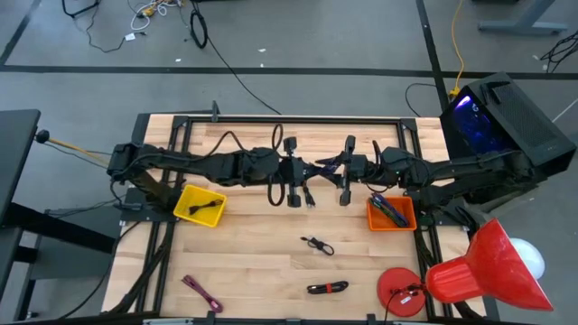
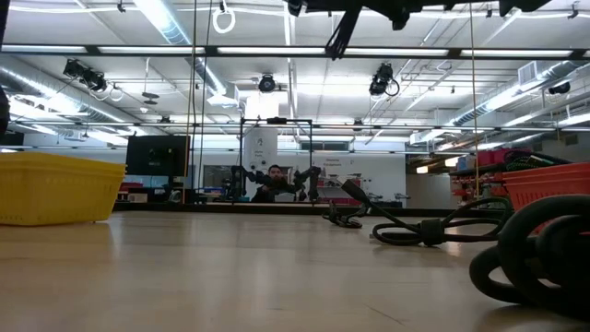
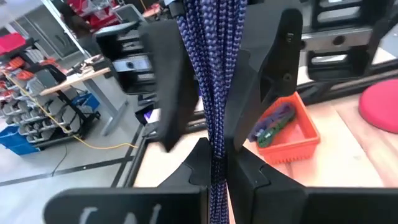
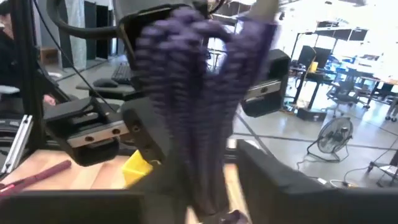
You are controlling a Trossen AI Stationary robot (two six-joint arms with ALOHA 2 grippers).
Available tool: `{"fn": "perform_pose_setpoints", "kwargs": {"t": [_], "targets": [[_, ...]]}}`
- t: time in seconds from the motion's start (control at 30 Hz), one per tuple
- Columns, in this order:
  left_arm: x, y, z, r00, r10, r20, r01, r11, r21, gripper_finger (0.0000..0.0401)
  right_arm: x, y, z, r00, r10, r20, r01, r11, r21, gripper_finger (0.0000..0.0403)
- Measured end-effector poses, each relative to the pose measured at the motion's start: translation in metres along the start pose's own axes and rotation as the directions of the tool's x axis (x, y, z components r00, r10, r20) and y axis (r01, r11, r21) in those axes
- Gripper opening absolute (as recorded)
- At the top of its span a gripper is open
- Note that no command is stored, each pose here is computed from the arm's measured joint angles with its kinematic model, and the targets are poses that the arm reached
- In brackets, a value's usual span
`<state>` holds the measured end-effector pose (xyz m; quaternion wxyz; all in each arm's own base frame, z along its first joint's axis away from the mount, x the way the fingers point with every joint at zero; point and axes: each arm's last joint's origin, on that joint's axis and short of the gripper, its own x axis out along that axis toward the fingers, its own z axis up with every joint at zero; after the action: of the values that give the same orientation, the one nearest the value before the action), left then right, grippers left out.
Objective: Pick & Place USB Port
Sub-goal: Put the black charger cable into the orange basket
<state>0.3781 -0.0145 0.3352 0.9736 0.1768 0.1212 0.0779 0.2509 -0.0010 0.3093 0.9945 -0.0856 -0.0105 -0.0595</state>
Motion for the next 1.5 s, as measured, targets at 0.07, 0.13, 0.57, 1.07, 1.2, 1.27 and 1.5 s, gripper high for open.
{"fn": "perform_pose_setpoints", "kwargs": {"t": [0.07, 0.13, 0.57, 1.07, 1.2, 1.27, 1.5], "targets": [[0.0, 0.001, 0.0, 1.0, 0.007, -0.002, -0.007, 1.0, -0.001, 0.0027, 0.0, 0.0, 0.0, 1.0, 0.0, -0.005, 0.0, 1.0, -0.003, 0.0053], [0.0, 0.001, -0.001, 1.0, 0.017, -0.012, -0.017, 1.0, 0.001, 0.0027, 0.0, 0.0, -0.001, 1.0, 0.012, -0.009, -0.012, 1.0, -0.019, 0.0021], [-0.001, 0.002, -0.006, 0.992, 0.089, -0.088, -0.087, 0.996, 0.022, 0.0071, 0.0, -0.002, -0.001, 0.999, -0.049, -0.021, 0.048, 0.999, -0.021, 0.0017], [-0.012, 0.001, -0.034, 0.891, 0.206, -0.404, -0.157, 0.976, 0.151, 0.0075, -0.074, -0.02, -0.001, 0.925, -0.154, -0.348, 0.202, 0.974, 0.105, 0.0016], [-0.023, 0.004, -0.033, 0.874, 0.205, -0.441, -0.147, 0.976, 0.161, 0.0076, -0.102, -0.019, -0.01, 0.86, -0.126, -0.495, 0.259, 0.943, 0.208, 0.0016], [-0.03, 0.007, -0.031, 0.866, 0.215, -0.451, -0.154, 0.973, 0.17, 0.0076, -0.111, -0.017, -0.014, 0.833, -0.104, -0.543, 0.276, 0.93, 0.245, 0.0016], [-0.051, 0.017, -0.02, 0.869, 0.227, -0.44, -0.17, 0.972, 0.164, 0.0076, -0.13, -0.013, -0.015, 0.722, 0.015, -0.692, 0.307, 0.889, 0.339, 0.0016]]}}
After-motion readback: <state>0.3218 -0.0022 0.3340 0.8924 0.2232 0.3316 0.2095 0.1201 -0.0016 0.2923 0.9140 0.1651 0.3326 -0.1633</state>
